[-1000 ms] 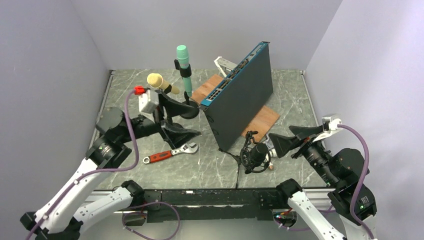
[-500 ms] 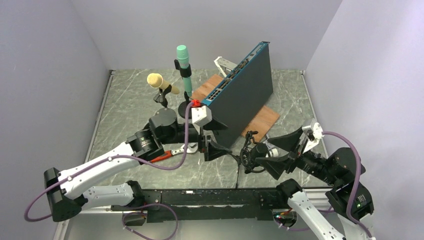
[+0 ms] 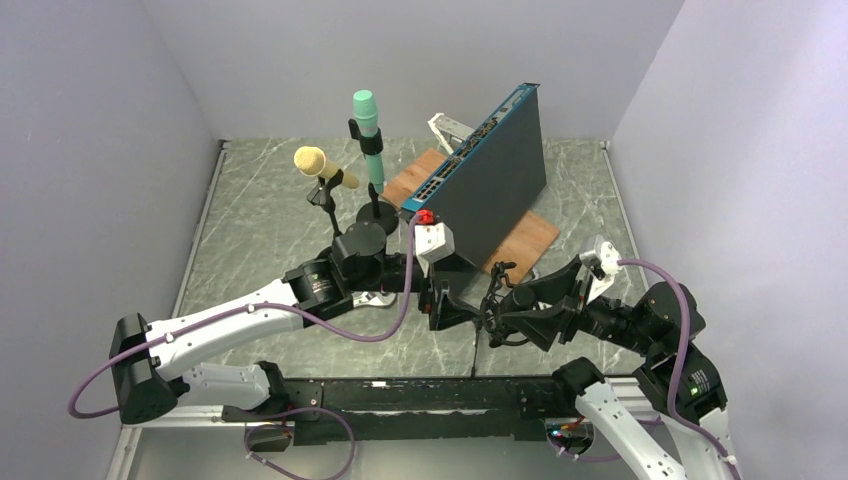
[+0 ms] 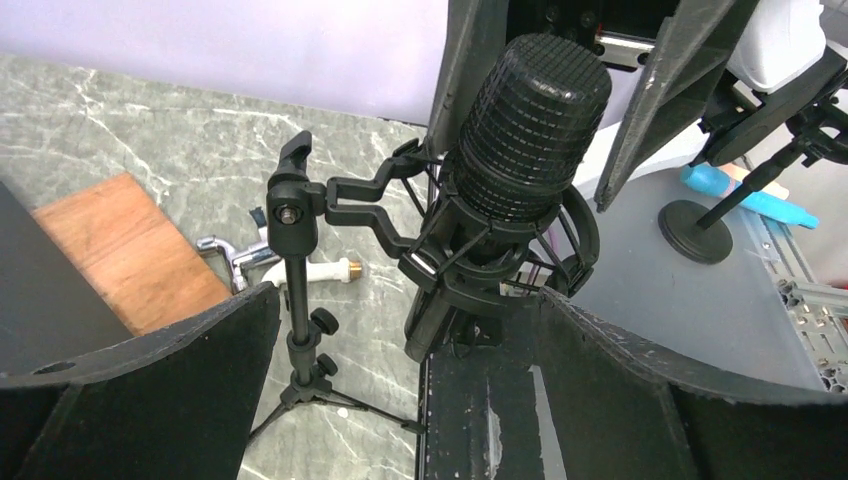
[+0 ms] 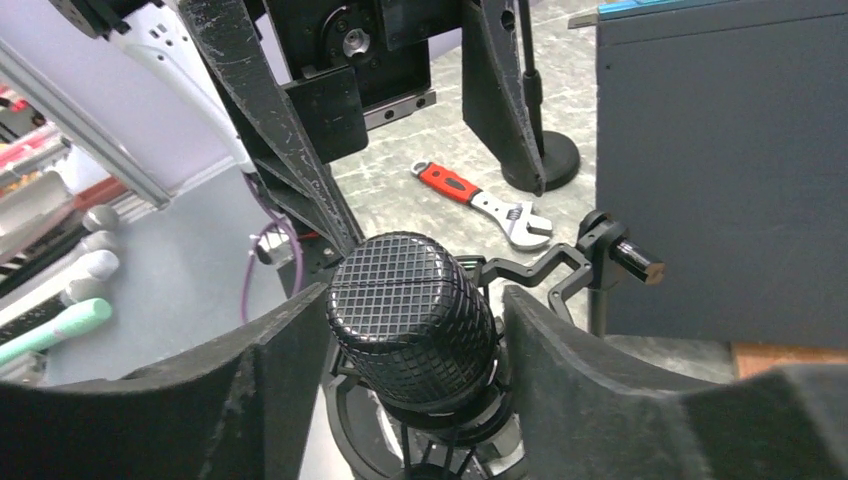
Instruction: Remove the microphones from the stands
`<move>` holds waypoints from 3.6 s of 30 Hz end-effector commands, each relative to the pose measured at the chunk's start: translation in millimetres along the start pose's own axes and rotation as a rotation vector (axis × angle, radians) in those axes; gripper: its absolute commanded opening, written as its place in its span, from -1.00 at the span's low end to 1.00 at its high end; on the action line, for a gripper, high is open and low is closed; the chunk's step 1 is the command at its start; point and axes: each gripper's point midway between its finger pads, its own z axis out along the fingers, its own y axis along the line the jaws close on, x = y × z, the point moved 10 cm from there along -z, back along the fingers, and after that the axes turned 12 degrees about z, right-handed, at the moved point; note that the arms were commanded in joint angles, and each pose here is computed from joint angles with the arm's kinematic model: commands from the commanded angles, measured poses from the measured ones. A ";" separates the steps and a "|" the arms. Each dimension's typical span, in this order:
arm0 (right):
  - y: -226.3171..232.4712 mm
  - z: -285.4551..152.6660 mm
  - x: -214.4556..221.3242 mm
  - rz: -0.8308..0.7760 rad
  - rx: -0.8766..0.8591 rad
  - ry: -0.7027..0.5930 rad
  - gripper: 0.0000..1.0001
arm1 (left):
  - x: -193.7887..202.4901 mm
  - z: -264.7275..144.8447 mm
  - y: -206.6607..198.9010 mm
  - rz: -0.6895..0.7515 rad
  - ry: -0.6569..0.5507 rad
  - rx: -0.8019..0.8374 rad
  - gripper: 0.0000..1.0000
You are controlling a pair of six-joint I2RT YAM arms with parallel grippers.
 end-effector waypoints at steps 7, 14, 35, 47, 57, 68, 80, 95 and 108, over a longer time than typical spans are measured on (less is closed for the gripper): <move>6.9 3.2 -17.7 -0.087 -0.062 -0.066 -0.18 | -22.5 8.8 1.5 0.010 -0.117 0.005 0.98; 9.2 4.9 -24.8 -0.101 -0.074 -0.078 -0.27 | -9.9 17.1 4.5 -0.035 -0.060 0.005 0.98; 52.2 -5.1 -104.8 -0.257 -0.117 -0.304 -0.79 | 11.0 24.4 4.9 -0.075 0.016 -0.022 0.98; 75.2 -10.2 -154.0 -0.297 -0.122 -0.493 -1.00 | 8.7 24.2 5.1 -0.059 0.034 -0.049 0.98; 65.0 -12.9 -175.0 -0.269 0.084 -0.598 -1.00 | 2.5 20.4 9.2 -0.041 0.055 -0.115 0.98; -71.7 6.9 -147.7 -0.136 1.162 -0.597 -1.00 | -27.6 -2.3 14.8 -0.066 0.095 -0.312 0.98; -271.2 22.1 -87.4 -0.007 1.832 -0.188 -1.00 | -52.6 -37.7 4.3 -0.089 0.015 -0.400 0.98; -388.5 31.4 0.5 0.238 1.880 0.316 -1.00 | -55.4 -56.8 -2.4 -0.107 -0.027 -0.440 0.98; -415.0 32.6 35.7 0.310 1.862 0.398 -0.96 | -52.0 -58.8 -1.6 -0.113 -0.016 -0.465 0.98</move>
